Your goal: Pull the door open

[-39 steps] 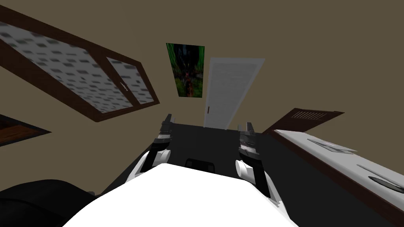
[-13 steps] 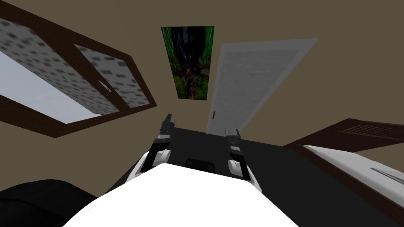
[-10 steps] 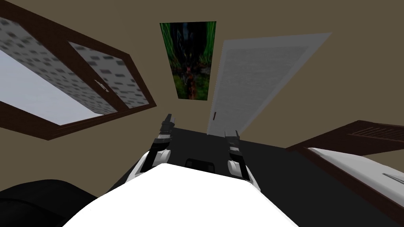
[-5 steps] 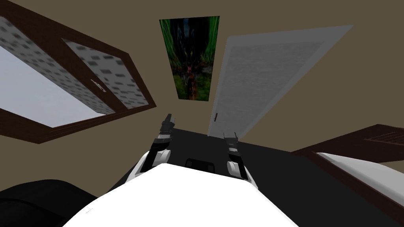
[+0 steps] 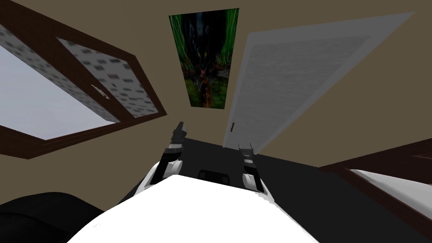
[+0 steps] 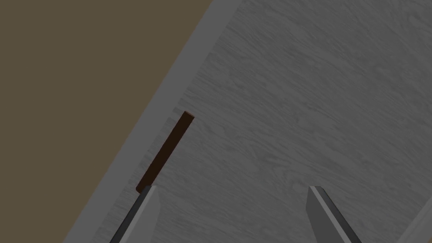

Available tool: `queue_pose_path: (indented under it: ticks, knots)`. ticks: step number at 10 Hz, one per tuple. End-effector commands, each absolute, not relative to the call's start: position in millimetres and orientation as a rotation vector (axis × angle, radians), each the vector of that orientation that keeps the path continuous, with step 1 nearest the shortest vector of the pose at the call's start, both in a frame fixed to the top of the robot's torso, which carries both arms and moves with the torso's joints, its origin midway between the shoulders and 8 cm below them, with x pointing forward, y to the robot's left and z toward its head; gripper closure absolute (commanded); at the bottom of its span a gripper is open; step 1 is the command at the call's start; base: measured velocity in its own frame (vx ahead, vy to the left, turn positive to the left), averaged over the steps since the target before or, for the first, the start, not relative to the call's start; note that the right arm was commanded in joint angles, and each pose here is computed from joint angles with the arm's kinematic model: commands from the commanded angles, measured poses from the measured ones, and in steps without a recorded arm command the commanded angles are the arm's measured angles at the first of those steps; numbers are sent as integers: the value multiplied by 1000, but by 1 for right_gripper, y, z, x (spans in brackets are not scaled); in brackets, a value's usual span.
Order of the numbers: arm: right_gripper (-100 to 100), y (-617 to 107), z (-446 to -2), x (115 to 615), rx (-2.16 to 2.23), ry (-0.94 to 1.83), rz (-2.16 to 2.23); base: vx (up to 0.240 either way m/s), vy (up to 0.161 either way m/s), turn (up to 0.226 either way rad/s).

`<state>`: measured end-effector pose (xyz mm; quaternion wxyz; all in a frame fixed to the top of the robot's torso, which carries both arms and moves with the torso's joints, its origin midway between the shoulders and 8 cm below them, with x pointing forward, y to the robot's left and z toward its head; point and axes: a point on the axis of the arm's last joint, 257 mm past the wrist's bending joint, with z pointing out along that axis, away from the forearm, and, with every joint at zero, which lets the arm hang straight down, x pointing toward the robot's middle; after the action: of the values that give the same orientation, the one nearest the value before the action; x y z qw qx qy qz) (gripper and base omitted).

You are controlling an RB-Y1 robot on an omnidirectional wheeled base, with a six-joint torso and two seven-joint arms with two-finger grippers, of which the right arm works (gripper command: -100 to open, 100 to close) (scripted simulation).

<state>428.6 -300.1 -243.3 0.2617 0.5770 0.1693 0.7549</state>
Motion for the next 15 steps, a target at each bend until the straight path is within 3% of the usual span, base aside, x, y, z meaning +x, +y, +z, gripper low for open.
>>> queue_pose_path:
  ticks: [1,15]
  knots:
    - [-100,-304,-255,429,1607,429,2063,96,27,25]
    - [-100,-334,-333,423,1926,162,2149,103,21,26]
